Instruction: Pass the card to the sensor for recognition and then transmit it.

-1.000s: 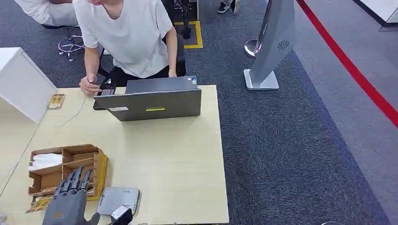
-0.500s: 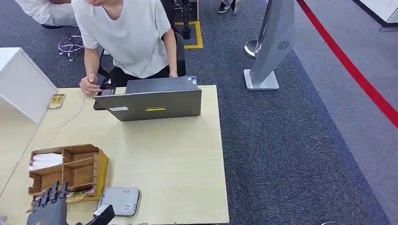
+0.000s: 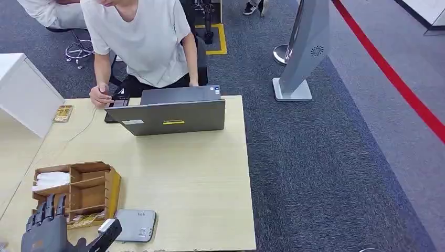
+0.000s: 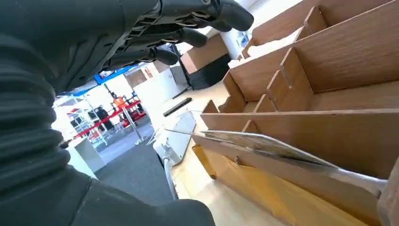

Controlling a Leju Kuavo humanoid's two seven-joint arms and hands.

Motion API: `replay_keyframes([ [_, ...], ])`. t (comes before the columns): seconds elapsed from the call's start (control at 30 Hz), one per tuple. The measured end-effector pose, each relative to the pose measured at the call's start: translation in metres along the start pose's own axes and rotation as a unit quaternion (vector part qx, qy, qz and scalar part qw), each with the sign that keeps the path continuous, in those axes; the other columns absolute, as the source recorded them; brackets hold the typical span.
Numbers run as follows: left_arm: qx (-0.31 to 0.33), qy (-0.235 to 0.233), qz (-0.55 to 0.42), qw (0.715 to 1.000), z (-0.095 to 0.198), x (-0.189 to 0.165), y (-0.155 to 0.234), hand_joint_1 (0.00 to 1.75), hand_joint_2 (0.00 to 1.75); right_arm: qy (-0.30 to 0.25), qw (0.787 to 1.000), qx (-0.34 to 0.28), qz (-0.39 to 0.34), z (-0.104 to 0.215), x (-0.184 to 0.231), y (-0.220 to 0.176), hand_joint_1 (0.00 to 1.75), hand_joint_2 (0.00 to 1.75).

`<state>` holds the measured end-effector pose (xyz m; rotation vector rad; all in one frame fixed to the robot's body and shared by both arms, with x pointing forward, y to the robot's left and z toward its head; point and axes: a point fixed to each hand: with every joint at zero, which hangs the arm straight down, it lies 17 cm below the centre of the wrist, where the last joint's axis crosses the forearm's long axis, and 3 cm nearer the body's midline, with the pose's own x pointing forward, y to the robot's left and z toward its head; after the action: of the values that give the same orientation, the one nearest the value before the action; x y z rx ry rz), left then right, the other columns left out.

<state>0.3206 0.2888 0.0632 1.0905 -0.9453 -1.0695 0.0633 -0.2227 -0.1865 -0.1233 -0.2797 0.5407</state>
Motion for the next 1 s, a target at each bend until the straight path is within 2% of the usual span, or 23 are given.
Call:
replay_keyframes([
  [0.2,-0.002,0.002,-0.003,1.000,-0.0019,-0.0013,-0.0023,0.00,1.75,-0.002,1.000,0.000,0.003,0.0017,0.0014,0.0011,0.00,0.00],
  [0.23,-0.004,0.003,-0.003,1.000,-0.0018,-0.0016,-0.0031,0.21,1.75,-0.003,1.000,0.000,0.004,0.0021,0.0023,0.0014,0.00,0.00],
  [0.27,-0.004,0.003,-0.003,1.000,-0.0019,-0.0016,-0.0030,1.75,1.75,-0.004,1.000,0.000,0.004,0.0023,0.0027,0.0017,0.00,0.00],
  [1.0,-0.004,-0.013,-0.003,1.000,-0.0010,0.0038,-0.0035,1.75,1.75,-0.014,1.000,0.001,0.000,0.0081,0.0059,0.0025,0.00,0.00],
])
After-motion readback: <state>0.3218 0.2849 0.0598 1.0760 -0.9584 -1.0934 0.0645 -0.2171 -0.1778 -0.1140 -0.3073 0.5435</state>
